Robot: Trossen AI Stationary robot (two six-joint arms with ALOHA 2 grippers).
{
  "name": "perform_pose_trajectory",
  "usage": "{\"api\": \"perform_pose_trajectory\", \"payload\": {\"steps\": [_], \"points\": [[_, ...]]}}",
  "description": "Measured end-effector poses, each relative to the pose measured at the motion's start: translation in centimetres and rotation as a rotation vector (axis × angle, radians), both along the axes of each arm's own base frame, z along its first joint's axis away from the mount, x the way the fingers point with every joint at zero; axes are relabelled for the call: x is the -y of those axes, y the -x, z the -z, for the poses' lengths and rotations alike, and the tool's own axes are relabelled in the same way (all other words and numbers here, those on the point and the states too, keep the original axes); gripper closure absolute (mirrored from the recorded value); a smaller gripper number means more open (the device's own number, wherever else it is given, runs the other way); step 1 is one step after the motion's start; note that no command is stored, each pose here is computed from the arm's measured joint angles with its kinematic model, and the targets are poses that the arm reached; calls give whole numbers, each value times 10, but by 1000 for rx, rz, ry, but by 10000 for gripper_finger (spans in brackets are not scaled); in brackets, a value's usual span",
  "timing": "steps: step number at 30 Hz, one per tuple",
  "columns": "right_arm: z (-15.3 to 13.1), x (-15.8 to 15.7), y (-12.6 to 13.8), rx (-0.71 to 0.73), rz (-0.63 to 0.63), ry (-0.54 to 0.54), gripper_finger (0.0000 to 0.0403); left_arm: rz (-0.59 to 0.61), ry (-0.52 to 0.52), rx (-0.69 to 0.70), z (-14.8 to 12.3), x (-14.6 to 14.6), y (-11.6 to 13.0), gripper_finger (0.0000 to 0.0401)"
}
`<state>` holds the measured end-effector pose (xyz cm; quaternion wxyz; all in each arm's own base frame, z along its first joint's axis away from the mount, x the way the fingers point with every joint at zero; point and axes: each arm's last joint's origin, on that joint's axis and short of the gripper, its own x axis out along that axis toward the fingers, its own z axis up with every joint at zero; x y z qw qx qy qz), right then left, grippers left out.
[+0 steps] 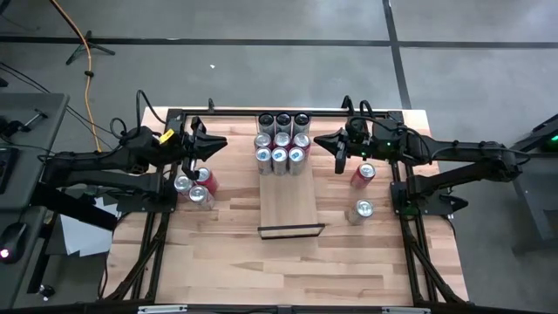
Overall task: Place canned beverage on shelf
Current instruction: Put the right red soda can on the shelf
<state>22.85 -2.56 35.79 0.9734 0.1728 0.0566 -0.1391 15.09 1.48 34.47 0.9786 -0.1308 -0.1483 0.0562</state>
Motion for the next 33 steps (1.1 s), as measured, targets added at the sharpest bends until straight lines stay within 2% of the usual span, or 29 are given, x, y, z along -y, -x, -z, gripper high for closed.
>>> {"api": "perform_pose_trajectory", "payload": {"steps": [11,14,17,23,27,31,33], "points": [[0,0,0,0,0,0,401,0,0,-1,0,0,0,398],[0,0,0,-2,7,7,379,0,0,-1,0,0,0,398],[0,1,0,-8,16,27,328,0,0,-1,0,0,0,398],[1,1,0,-19,24,18,179,1,0,-1,0,0,0,398],[5,1,1,-44,35,-48,88,1,0,-1,0,0,0,398],[12,0,3,-113,32,-70,22,1,0,-1,0,0,0,398],[15,0,3,-141,20,-71,8,1,0,-1,0,0,0,398]]}}
